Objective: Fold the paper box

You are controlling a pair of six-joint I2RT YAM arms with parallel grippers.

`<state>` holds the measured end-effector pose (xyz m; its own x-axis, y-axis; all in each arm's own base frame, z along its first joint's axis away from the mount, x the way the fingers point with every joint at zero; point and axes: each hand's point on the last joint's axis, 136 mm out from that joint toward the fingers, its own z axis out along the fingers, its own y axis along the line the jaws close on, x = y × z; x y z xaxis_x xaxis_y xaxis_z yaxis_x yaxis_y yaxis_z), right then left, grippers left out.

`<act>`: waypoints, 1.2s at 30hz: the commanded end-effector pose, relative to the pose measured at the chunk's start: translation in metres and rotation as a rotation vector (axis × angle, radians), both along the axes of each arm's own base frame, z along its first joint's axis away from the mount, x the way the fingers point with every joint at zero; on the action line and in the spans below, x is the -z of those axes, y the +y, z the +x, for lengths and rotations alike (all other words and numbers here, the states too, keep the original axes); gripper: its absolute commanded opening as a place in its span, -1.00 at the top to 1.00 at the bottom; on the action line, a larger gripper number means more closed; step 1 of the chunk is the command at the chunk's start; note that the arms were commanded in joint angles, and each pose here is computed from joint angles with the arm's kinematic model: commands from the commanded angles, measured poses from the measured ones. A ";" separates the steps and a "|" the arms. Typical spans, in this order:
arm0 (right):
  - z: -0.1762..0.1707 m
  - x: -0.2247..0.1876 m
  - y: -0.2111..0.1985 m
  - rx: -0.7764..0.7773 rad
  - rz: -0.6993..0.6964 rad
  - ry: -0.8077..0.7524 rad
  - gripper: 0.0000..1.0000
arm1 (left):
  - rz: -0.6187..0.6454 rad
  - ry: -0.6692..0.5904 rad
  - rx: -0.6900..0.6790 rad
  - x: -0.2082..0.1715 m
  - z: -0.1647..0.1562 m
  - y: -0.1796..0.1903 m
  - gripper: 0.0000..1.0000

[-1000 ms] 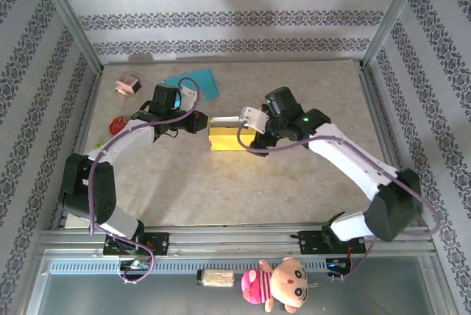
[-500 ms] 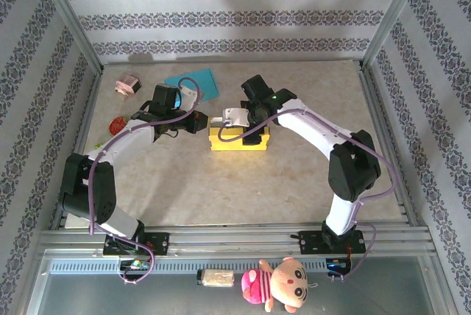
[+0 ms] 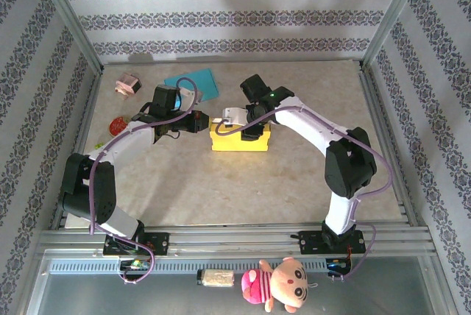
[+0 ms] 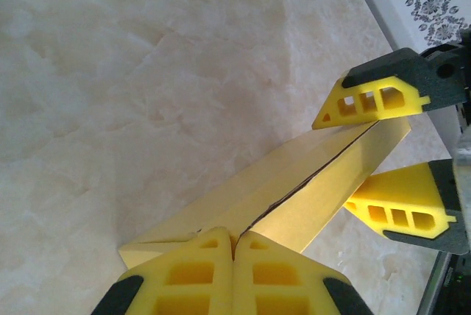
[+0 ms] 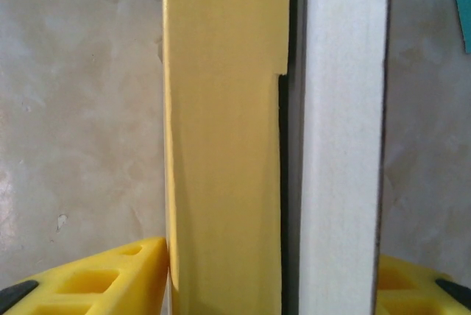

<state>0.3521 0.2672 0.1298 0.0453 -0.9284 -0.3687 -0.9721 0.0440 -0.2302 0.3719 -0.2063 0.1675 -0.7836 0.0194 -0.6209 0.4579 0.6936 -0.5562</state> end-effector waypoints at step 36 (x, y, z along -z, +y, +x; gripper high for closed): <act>0.029 -0.002 0.009 0.115 0.051 -0.029 0.17 | 0.324 0.219 0.034 0.119 -0.071 0.012 0.91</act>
